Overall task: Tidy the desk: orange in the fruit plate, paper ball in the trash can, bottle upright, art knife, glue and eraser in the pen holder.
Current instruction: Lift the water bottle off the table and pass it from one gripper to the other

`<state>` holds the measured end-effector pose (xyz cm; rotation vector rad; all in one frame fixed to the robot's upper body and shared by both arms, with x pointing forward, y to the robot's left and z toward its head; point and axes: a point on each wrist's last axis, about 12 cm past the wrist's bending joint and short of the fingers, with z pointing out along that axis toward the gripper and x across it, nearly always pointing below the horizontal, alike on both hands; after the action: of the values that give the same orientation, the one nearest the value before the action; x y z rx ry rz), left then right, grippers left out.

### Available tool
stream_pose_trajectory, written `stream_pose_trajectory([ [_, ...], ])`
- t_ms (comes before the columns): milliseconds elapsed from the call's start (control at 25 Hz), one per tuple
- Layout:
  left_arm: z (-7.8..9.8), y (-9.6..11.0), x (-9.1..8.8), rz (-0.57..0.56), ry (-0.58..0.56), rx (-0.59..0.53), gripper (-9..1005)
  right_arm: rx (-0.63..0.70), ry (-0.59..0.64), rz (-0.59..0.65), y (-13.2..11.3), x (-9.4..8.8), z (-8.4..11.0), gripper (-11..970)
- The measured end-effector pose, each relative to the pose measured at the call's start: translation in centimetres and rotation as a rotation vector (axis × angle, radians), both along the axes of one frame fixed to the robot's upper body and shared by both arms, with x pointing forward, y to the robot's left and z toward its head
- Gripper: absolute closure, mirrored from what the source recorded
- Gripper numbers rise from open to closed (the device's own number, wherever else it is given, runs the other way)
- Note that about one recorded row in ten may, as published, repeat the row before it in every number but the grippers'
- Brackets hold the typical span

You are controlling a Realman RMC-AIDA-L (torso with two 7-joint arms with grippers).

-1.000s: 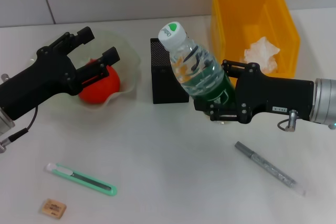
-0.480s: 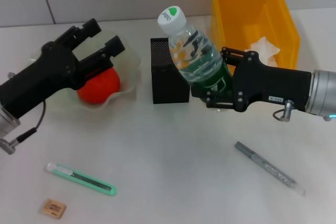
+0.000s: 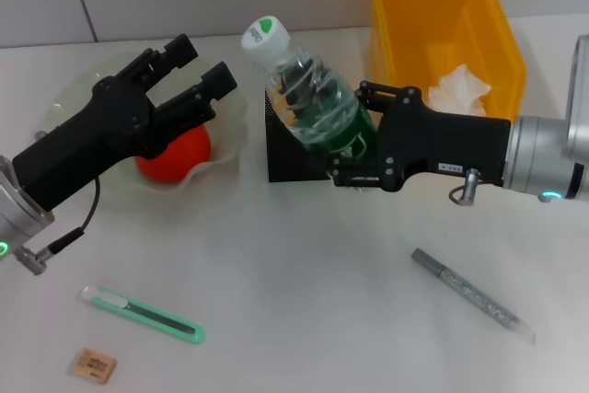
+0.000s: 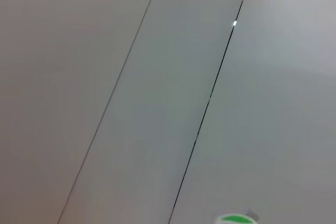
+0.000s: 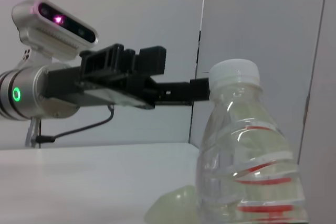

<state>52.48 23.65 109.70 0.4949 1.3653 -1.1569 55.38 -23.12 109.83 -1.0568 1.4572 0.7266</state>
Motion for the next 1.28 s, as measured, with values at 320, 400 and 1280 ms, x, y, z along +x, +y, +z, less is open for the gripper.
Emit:
stream_pose_trajectory([
  [320,-0.1,-0.5,0.0,-0.019,0.007,0.001,296,0.020,-0.018,0.010,0.9,0.5,0.3,197],
  [400,-0.1,-0.5,0.0,-0.024,0.007,0.001,296,0.022,-0.021,0.018,1.1,0.6,0.3,198],
  [1280,-0.2,-1.3,0.7,-0.033,0.041,-0.020,302,0.017,-0.005,0.055,2.3,0.4,0.0,197],
])
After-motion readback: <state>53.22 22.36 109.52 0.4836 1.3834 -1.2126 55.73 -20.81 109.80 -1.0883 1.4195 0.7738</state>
